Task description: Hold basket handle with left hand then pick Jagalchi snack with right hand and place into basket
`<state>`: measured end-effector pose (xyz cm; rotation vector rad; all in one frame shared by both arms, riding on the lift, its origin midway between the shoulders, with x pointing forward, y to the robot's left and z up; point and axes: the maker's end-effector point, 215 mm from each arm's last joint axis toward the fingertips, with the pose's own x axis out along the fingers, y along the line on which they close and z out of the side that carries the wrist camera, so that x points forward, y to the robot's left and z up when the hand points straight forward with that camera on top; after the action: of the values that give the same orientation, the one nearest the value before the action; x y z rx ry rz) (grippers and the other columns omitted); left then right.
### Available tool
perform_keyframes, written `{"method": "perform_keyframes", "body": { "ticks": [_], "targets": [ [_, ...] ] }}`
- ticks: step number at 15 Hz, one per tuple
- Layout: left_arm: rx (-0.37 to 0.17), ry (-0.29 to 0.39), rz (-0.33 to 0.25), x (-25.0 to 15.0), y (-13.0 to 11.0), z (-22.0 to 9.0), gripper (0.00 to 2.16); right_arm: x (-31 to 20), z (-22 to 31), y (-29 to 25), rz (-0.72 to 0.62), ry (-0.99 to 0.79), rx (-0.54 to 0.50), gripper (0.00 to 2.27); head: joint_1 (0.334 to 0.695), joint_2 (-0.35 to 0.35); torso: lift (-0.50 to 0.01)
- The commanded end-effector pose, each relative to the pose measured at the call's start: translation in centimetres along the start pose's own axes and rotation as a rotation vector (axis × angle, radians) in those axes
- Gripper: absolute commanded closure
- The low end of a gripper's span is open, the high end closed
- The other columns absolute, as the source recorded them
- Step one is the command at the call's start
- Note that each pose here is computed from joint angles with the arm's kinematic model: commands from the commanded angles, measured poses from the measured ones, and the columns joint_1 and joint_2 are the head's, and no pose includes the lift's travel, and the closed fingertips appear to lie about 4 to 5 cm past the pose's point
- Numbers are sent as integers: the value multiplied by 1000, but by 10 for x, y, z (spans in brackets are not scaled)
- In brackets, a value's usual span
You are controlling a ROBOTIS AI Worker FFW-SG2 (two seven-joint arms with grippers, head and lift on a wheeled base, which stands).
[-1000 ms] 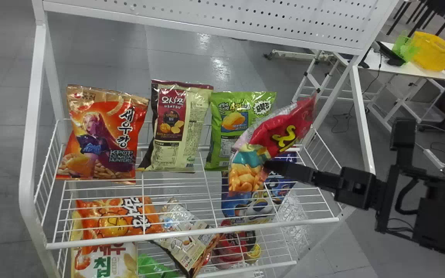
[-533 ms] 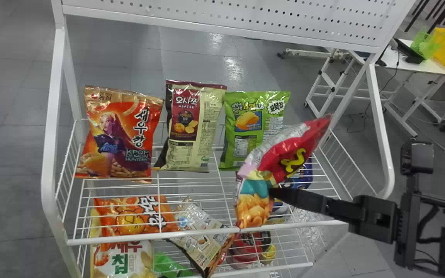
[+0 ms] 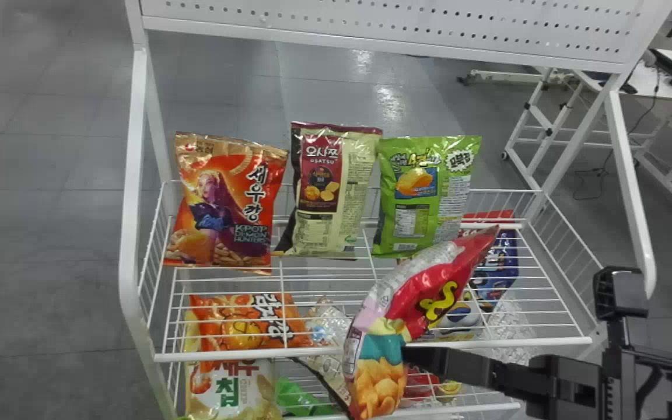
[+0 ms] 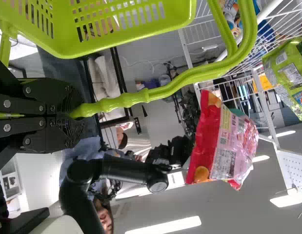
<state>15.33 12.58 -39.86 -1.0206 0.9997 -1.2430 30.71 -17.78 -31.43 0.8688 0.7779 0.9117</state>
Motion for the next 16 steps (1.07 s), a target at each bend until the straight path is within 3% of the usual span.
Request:
{"method": "perform_keyframes", "body": {
  "ticks": [1, 6, 14, 16],
  "targets": [
    [6, -2, -7, -1, -5, 5, 2148, 18, -23, -14, -17, 56, 40, 2253, 695, -152, -8],
    [7, -2, -22, 2, -9, 5, 2148, 56, -72, -13, 53, 171, 132, 2253, 695, -31, -8],
    [24, -5, -35, 5, -17, 8, 2148, 95, -148, -30, -1, 358, 172, 2226, 695, 127, -8],
    [22, -5, -35, 5, -16, 8, 2148, 100, -159, -34, -21, 388, 162, 1885, 695, 182, -8]
  ]
}}
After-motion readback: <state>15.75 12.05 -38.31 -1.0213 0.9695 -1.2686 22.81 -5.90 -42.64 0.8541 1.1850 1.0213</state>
